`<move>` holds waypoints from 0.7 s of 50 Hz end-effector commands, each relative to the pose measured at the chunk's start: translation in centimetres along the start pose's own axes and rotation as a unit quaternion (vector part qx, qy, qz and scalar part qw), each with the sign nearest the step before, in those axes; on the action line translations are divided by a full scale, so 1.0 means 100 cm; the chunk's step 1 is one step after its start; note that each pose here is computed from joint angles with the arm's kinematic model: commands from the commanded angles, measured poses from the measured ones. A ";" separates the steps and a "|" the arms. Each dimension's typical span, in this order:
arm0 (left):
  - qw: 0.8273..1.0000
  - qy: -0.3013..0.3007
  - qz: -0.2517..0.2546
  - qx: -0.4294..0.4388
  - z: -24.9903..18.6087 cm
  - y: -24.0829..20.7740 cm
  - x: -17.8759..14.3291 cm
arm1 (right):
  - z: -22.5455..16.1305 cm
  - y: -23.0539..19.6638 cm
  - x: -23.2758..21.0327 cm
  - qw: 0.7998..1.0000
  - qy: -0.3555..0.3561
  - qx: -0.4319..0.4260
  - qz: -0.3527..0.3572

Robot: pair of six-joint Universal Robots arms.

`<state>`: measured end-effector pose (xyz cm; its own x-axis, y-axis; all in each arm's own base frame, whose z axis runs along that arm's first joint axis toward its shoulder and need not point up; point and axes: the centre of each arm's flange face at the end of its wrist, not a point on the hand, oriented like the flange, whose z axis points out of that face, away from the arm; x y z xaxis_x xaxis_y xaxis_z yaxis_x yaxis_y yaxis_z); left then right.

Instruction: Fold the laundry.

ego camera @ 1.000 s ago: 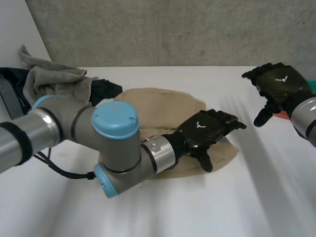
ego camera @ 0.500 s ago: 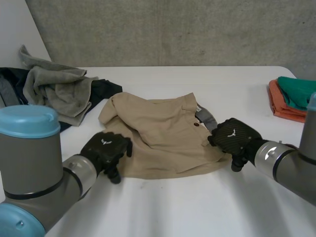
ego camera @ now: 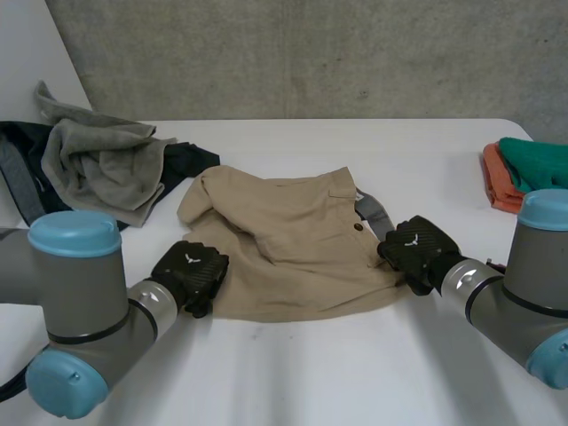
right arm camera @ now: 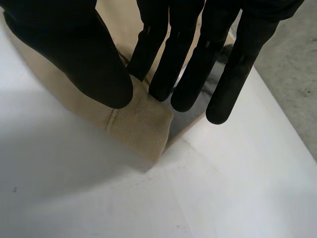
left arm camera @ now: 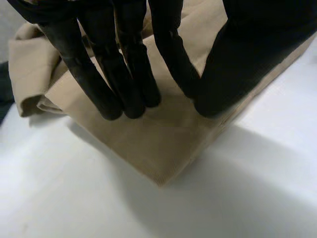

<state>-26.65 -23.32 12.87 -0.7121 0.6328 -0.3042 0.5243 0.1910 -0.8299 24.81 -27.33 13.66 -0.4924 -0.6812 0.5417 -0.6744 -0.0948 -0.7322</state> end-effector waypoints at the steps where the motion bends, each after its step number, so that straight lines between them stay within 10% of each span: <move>1: 0.996 -0.036 0.076 0.031 -0.006 -0.017 -0.002 | -0.015 -0.018 0.014 1.000 0.028 0.006 0.008; 11: 0.978 -0.099 0.037 0.178 -0.051 -0.097 -0.040 | -0.056 -0.054 0.031 0.999 0.025 -0.012 0.023; 23: 0.999 0.040 -0.021 -0.029 -0.042 -0.019 -0.008 | -0.038 -0.034 0.017 0.997 0.014 -0.053 0.053; 35: 1.000 0.013 -0.016 -0.023 -0.013 0.000 -0.010 | -0.033 -0.029 0.017 0.996 0.023 -0.049 0.068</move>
<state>-25.00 -22.01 14.69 -0.7101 0.6632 -0.2367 0.5289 0.2805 -0.8010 24.13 -25.76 18.15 -0.5944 -0.6525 0.4700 -0.6622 0.0656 -0.7465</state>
